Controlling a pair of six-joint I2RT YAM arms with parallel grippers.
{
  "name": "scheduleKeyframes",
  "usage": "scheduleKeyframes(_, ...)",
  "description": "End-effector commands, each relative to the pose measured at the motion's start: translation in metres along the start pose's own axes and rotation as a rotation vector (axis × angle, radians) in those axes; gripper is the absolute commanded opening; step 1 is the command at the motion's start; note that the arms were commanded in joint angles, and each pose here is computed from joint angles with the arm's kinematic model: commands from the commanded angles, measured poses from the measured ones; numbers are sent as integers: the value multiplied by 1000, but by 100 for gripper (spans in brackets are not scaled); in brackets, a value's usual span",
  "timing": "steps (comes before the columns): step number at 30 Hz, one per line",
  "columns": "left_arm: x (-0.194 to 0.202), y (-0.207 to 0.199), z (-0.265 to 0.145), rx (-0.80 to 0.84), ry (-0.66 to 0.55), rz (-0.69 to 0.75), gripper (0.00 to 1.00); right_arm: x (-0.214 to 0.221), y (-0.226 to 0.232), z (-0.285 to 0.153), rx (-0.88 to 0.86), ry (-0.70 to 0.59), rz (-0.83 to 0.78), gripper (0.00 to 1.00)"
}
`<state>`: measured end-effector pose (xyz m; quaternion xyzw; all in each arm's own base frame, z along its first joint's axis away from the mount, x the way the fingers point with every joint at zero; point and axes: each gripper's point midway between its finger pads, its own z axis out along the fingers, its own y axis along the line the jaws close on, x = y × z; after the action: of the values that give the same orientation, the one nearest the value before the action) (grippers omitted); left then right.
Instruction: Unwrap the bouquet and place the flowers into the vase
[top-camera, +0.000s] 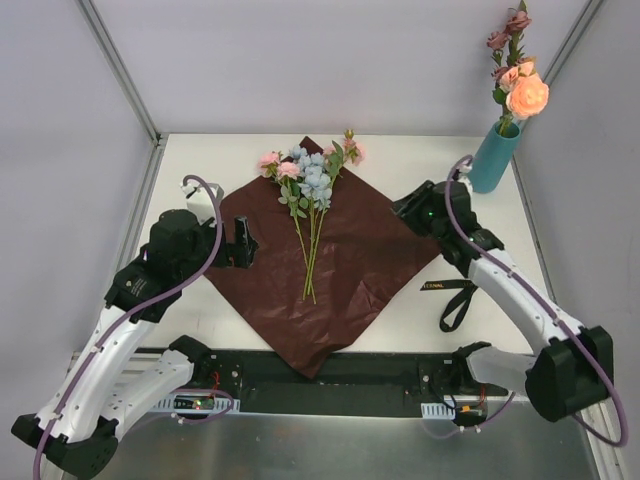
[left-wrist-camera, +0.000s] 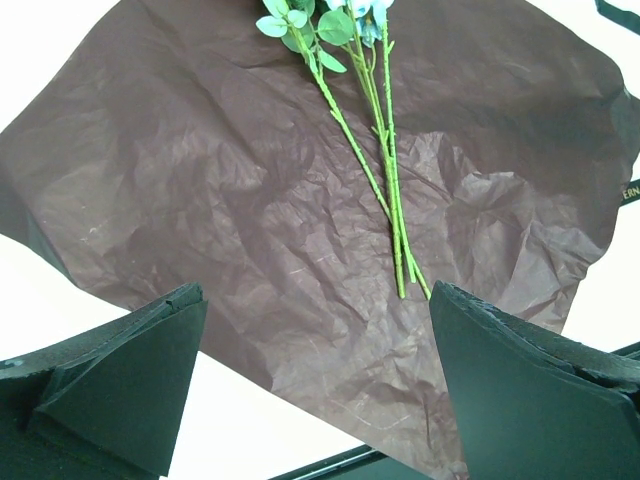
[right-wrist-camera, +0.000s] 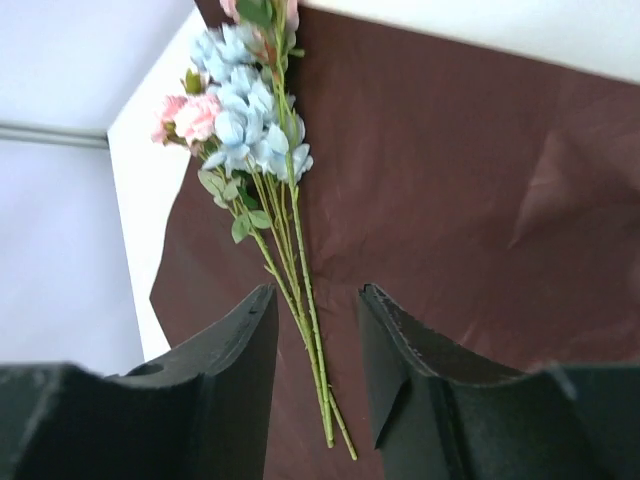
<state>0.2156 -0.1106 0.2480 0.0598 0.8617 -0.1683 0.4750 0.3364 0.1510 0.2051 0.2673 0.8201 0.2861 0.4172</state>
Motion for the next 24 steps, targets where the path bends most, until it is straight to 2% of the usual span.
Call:
scheduleKeyframes(1,-2,1,2,-9,-2,-22,99,14,31,30,-66,-11,-18,42)
scheduleKeyframes(6,-2,3,0,-16,-12,-19,99,49,59,69,-151,91,-36,40)
scheduleKeyframes(12,-4,2,-2,-12,-22,-15,99,93,79,113,-239,200,-66,42)
scheduleKeyframes(24,-5,2,-4,-9,-29,-14,99,129,86,175,-259,268,-51,43)
